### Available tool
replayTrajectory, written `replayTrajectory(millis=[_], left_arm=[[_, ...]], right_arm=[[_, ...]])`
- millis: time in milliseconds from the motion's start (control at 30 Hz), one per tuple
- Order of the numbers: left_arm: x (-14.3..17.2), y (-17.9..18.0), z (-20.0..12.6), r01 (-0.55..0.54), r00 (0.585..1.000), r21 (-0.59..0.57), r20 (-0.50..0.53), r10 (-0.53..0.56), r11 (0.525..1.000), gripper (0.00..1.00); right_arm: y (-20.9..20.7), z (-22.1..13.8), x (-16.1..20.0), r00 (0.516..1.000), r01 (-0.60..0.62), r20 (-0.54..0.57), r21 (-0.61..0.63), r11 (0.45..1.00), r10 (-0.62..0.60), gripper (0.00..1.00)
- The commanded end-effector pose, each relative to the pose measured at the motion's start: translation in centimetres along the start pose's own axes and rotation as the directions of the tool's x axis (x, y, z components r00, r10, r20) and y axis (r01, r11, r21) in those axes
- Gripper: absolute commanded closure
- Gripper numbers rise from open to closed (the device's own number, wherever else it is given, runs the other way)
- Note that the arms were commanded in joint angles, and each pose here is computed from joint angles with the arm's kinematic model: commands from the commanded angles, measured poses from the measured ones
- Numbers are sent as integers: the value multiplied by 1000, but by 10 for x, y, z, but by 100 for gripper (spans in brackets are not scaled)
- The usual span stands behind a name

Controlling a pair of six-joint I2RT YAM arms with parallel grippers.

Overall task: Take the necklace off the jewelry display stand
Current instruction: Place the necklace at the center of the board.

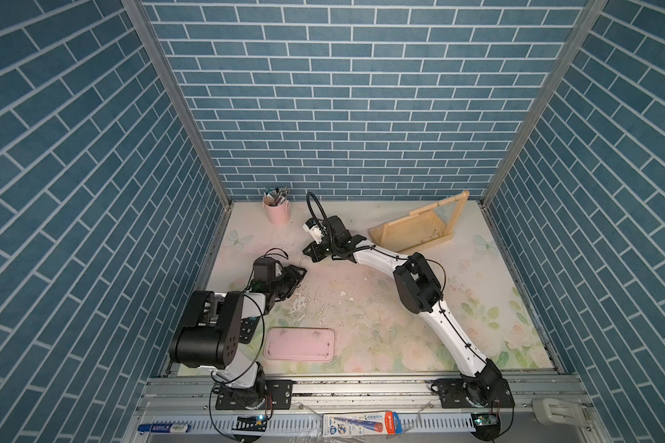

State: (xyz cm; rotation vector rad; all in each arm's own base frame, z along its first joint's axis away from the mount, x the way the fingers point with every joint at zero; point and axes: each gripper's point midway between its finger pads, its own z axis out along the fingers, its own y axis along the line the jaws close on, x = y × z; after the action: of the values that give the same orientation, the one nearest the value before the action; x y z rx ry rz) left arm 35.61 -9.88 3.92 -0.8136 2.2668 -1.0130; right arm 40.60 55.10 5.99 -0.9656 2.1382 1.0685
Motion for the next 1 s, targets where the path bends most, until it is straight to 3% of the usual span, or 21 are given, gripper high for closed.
replayTrajectory(millis=[0, 967], left_arm=[[12, 20, 3, 7, 1000, -57, -29, -9, 998, 38], [29, 35, -4, 25, 998, -101, -59, -32, 995, 37]], right_arm=[[16, -22, -36, 997, 41, 73, -12, 999, -40, 100], [-1, -11, -38, 998, 8, 63, 54, 999, -11, 100]])
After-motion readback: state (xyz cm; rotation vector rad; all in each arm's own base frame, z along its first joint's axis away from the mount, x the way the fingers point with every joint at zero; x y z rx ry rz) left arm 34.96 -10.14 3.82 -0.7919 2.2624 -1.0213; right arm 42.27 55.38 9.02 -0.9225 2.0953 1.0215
